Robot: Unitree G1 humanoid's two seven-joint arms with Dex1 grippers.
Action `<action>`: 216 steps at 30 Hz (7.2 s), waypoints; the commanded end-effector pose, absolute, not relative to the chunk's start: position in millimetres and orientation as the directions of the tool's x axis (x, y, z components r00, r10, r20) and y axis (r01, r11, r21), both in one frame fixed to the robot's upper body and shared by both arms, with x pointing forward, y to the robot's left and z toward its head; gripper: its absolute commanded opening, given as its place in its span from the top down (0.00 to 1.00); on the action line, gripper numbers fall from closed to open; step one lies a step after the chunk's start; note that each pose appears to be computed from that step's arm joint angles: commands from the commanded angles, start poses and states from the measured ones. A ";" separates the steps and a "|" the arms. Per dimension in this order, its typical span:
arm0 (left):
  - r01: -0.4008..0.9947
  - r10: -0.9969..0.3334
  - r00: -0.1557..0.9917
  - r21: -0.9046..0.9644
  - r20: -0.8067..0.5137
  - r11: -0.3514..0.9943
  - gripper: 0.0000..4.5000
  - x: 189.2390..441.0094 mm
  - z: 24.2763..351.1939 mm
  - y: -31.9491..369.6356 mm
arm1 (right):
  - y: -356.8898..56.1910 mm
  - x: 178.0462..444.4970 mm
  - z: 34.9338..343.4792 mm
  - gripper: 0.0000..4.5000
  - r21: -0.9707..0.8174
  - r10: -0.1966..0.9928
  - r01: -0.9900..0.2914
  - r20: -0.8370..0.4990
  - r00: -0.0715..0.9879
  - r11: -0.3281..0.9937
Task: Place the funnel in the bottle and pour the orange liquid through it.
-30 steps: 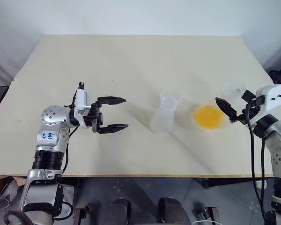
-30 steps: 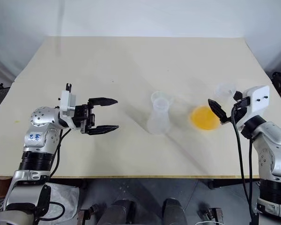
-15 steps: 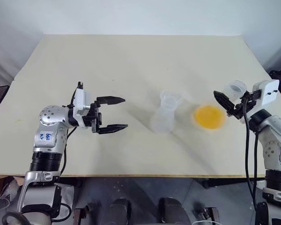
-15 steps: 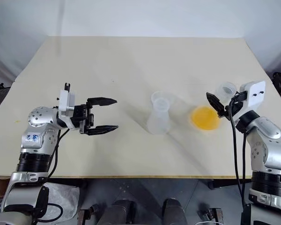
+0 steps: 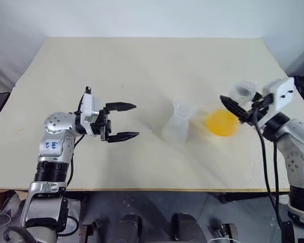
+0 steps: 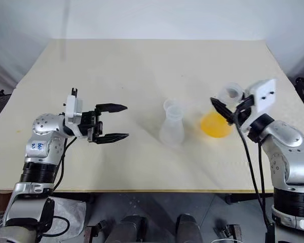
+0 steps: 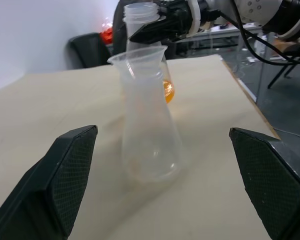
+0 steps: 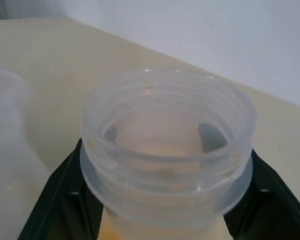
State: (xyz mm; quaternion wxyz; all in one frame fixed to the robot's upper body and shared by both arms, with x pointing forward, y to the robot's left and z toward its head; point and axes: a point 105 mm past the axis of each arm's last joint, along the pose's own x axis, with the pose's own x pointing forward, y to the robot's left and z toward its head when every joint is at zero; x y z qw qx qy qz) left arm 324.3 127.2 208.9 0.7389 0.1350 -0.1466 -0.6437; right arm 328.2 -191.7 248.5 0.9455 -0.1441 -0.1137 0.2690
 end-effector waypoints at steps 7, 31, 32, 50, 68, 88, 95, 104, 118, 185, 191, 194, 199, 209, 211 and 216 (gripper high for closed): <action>0.912 -0.996 0.079 0.400 0.038 0.088 0.00 336.3 210.9 108.3 | -161.2 323.5 296.5 0.45 -0.662 0.524 -0.296 0.172 0.834 0.688; 0.906 -0.999 0.026 0.421 0.025 0.034 0.00 348.4 215.3 90.7 | -111.2 328.9 296.3 0.45 -0.984 0.614 -0.081 0.035 0.789 0.160; 0.906 -0.999 0.028 0.422 0.025 0.036 0.00 348.7 215.4 90.8 | -110.9 330.0 297.2 0.45 -0.985 0.613 -0.072 0.041 0.789 0.158; 0.902 -0.999 0.048 0.428 0.020 0.052 0.00 351.0 215.0 94.0 | -107.4 334.2 303.8 0.45 -0.999 0.630 0.044 0.051 0.775 0.027; 0.900 -0.999 0.051 0.432 0.013 0.052 0.00 351.9 215.4 95.2 | -111.7 336.7 300.0 0.45 -0.988 0.621 0.110 0.020 0.783 -0.107; 0.900 -0.999 0.043 0.434 0.014 0.045 0.00 352.9 216.3 94.0 | -112.1 339.1 310.2 0.45 -0.953 0.626 0.223 0.049 0.778 -0.203; 0.900 -0.999 0.047 0.432 0.015 0.049 0.00 353.2 216.0 94.6 | -106.7 339.2 314.3 0.45 -0.949 0.642 0.245 0.063 0.764 -0.198; 0.902 -0.999 0.052 0.429 0.015 0.054 0.00 353.3 215.6 96.5 | -100.2 336.2 312.8 0.45 -0.941 0.668 0.262 0.056 0.742 -0.212; 0.915 -0.997 0.072 0.396 0.040 0.082 0.00 348.1 224.1 112.7 | -101.1 337.3 309.7 0.45 -0.928 0.674 0.280 0.045 0.738 -0.244; 0.961 -0.998 -0.022 0.275 0.063 -0.004 0.00 324.4 250.0 107.9 | -97.2 343.5 306.0 0.45 -0.899 0.693 0.318 0.023 0.721 -0.300; 0.963 -0.998 -0.022 0.268 0.065 -0.004 0.00 325.0 249.7 106.3 | -94.6 342.2 306.3 0.45 -0.892 0.703 0.332 0.024 0.711 -0.306; 0.965 -0.998 -0.023 0.263 0.063 -0.006 0.00 324.9 248.9 106.1 | -94.2 341.8 306.3 0.45 -0.889 0.705 0.338 0.023 0.709 -0.310; 0.966 -0.998 -0.028 0.259 0.058 -0.012 0.00 324.9 248.0 105.3 | -92.8 341.4 307.2 0.45 -0.884 0.709 0.349 0.028 0.705 -0.312; 0.968 -0.999 -0.028 0.252 0.042 -0.017 0.00 325.7 245.4 104.5 | -92.2 341.1 306.0 0.45 -0.880 0.711 0.353 0.024 0.702 -0.319; 0.968 -0.999 -0.028 0.252 0.039 -0.018 0.00 325.5 245.1 104.8 | -91.8 341.0 305.7 0.45 -0.880 0.712 0.352 0.024 0.702 -0.317; 0.968 -0.999 -0.027 0.251 0.039 -0.017 0.00 325.2 245.5 105.4 | -91.3 340.9 305.2 0.45 -0.880 0.714 0.352 0.022 0.700 -0.319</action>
